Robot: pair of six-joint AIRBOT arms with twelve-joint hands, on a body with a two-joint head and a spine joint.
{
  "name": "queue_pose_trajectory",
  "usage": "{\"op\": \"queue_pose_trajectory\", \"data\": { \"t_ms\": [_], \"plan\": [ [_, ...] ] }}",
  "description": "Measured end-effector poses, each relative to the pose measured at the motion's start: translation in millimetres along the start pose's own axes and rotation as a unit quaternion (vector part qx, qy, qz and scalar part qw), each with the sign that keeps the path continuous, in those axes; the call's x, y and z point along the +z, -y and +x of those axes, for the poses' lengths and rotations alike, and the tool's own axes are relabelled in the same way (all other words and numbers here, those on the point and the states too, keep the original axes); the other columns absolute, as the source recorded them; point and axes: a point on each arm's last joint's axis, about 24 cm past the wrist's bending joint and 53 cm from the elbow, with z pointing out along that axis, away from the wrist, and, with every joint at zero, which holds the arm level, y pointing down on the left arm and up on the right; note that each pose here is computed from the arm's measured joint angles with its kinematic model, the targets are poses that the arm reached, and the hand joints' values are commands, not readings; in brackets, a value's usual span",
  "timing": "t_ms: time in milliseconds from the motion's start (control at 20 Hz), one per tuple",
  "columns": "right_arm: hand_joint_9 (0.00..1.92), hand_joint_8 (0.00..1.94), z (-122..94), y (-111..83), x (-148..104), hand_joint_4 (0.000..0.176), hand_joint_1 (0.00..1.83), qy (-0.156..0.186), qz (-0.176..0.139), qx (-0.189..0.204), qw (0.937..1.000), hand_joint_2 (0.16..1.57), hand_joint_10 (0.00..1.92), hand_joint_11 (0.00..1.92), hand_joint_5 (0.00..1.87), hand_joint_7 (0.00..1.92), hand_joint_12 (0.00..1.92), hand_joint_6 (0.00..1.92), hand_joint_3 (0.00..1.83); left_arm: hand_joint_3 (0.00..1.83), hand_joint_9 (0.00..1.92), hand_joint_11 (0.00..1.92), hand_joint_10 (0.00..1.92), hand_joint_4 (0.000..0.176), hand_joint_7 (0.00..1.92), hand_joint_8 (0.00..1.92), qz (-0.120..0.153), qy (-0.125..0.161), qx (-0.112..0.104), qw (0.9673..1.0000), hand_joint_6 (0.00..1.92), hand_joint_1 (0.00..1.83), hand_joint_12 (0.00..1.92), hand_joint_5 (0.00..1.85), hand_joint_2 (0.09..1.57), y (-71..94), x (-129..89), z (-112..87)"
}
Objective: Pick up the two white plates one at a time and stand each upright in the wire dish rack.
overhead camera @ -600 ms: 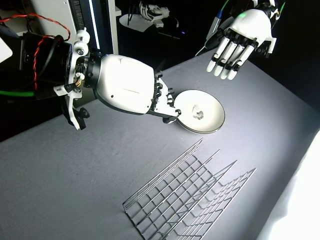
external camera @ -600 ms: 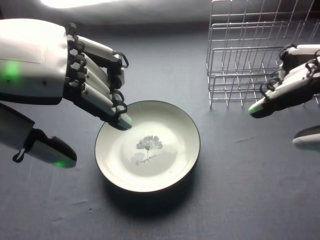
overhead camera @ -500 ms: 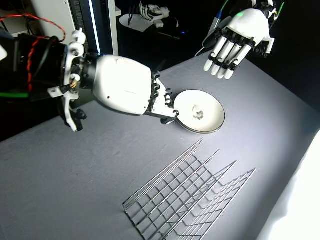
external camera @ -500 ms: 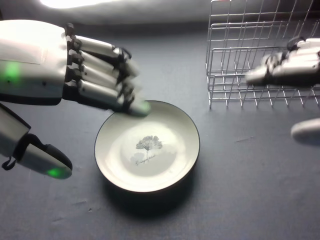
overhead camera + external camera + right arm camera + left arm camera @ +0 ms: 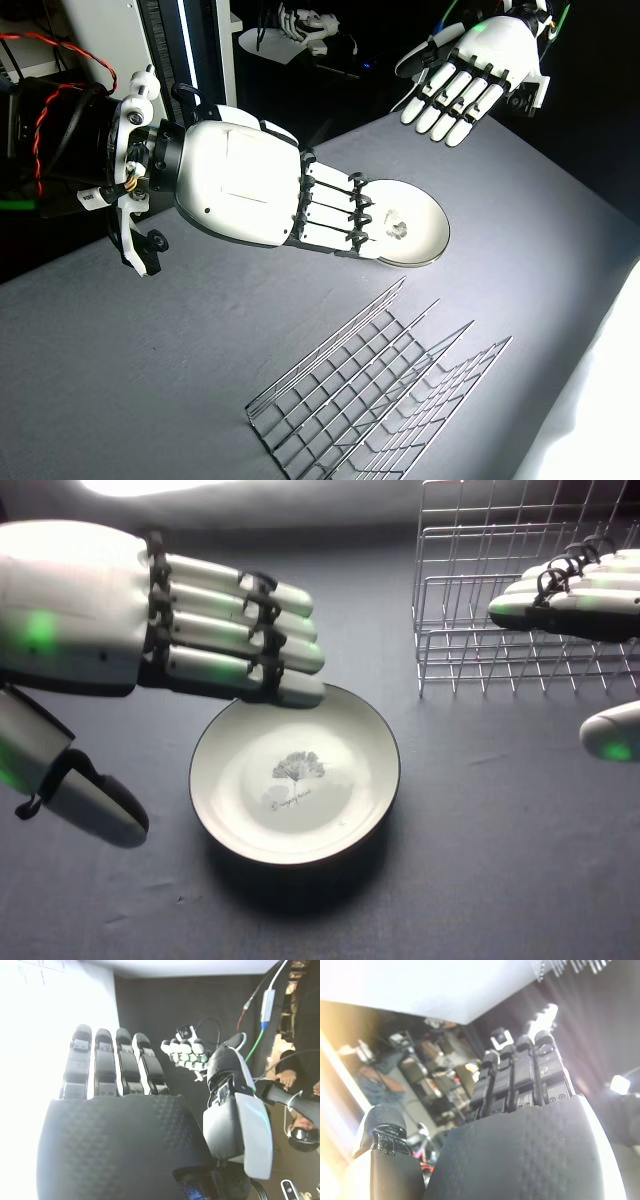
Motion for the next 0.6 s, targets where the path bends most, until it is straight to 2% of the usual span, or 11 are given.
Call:
{"op": "queue_pose_trajectory", "data": {
  "t_ms": [100,250,350,400,500,600],
  "plan": [
    [0.00,0.00,0.9,-2.1,-0.1,0.000,0.00,-0.002,-0.004,-0.005,1.0000,1.18,0.00,0.00,0.00,0.00,0.00,0.00,0.00,0.02,0.00,0.00,0.00,0.000,0.00,0.00,-0.006,-0.022,0.004,0.9997,0.00,0.00,0.00,0.00,1.09,-3.9,0.6,12.9],
    [0.00,0.00,1.0,-6.7,-0.2,0.000,0.00,-0.002,-0.014,-0.008,0.9999,1.18,0.00,0.00,0.00,0.00,0.00,0.00,0.00,0.01,0.00,0.00,0.00,0.000,0.00,0.00,-0.010,-0.046,-0.006,0.9989,0.00,0.00,0.00,0.00,1.08,-8.9,-4.1,31.8],
    [0.00,0.00,1.8,-6.4,-0.4,0.000,0.00,-0.003,-0.014,-0.008,0.9999,1.17,0.00,0.00,0.00,0.00,0.00,0.00,0.00,0.01,0.00,0.00,0.00,0.000,0.00,0.00,-0.012,-0.065,0.001,0.9978,0.00,0.00,0.00,0.00,1.08,-14.2,-9.5,46.5],
    [0.00,0.00,2.3,-5.6,-0.5,0.000,0.00,-0.004,-0.013,-0.009,0.9999,1.16,0.00,0.00,0.00,0.00,0.00,0.00,0.00,0.02,0.00,0.00,0.00,0.000,0.00,0.00,-0.012,-0.084,0.008,0.9964,0.00,0.00,0.00,0.00,1.10,-19.3,-10.7,57.9],
    [0.00,0.00,2.9,-7.2,-0.1,0.000,0.00,-0.004,-0.016,-0.009,0.9998,1.17,0.00,0.01,0.00,0.00,0.01,0.00,0.00,0.02,0.00,0.00,0.00,0.000,0.00,0.00,-0.018,-0.111,0.004,0.9936,0.00,0.00,0.00,0.00,1.10,-32.9,-10.1,76.4],
    [0.00,0.00,3.0,-7.5,0.0,0.000,0.00,-0.004,-0.017,-0.009,0.9998,1.19,0.00,0.00,0.00,0.00,0.00,0.00,0.00,0.01,0.00,0.00,0.00,0.000,0.00,0.00,-0.024,-0.115,-0.003,0.9931,0.00,0.00,0.00,0.00,1.09,-42.3,-11.2,80.9]
  ]
}}
